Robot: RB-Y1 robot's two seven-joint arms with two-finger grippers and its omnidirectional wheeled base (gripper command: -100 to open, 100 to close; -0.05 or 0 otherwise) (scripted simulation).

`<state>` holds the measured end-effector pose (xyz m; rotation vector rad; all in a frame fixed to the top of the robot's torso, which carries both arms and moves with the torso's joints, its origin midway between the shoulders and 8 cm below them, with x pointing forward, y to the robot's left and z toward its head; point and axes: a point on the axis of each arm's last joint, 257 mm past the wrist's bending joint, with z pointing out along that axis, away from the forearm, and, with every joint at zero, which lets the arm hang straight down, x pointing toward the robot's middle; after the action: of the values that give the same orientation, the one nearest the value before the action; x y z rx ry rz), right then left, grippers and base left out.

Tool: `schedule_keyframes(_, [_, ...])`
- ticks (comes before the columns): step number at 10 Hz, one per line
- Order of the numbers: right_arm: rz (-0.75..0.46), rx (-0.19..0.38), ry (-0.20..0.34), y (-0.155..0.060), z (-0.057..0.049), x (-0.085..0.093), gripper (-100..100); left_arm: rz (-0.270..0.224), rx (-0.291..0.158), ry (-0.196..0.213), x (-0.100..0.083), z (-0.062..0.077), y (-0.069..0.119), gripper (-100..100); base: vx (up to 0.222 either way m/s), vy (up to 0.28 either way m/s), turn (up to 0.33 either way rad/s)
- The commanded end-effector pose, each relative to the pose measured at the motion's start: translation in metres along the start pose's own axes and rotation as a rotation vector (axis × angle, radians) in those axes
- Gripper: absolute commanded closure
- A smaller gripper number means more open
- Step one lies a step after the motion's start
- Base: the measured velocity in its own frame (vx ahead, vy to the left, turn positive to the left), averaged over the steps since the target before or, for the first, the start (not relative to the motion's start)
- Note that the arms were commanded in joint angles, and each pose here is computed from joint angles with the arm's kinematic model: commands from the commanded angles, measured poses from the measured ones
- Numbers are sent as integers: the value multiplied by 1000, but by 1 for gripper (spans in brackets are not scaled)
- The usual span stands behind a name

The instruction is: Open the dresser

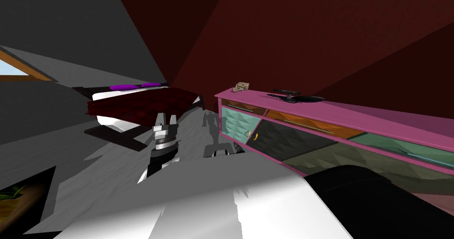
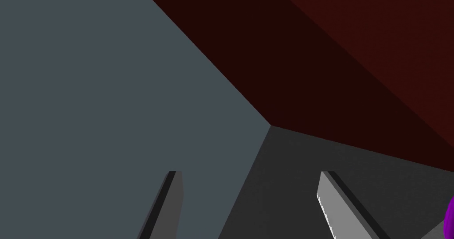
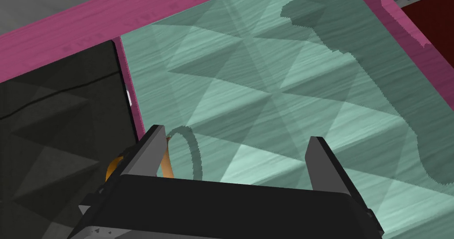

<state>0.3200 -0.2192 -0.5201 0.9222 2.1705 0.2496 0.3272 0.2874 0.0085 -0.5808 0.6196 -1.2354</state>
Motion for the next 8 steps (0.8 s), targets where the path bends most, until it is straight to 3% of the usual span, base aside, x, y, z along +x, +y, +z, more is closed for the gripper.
schedule_keyframes(1, [-56, 84, 16, -26, -1, 19, -100, 0, 0, 0, 0, 0, 0, 0, 21, -7, 273])
schedule_keyframes(3, [-100, 150, 17, -44, -2, 26, -100, 0, 0, 0, 0, 0, 0, 0, 30, -10, 197])
schedule_keyframes(4, [-117, 202, 30, -66, -3, 33, -100, 0, 0, 0, 0, 0, 0, 0, 40, -14, 140])
schedule_keyframes(5, [-118, 204, 31, -67, -3, 34, -100, 0, 0, 0, 0, 0, 0, 0, 20, -8, -20])
schedule_keyframes(8, [-220, 316, 31, -102, -9, 45, -100, 0, 0, 0, 0, 0, 0, 0, 36, -13, 187])
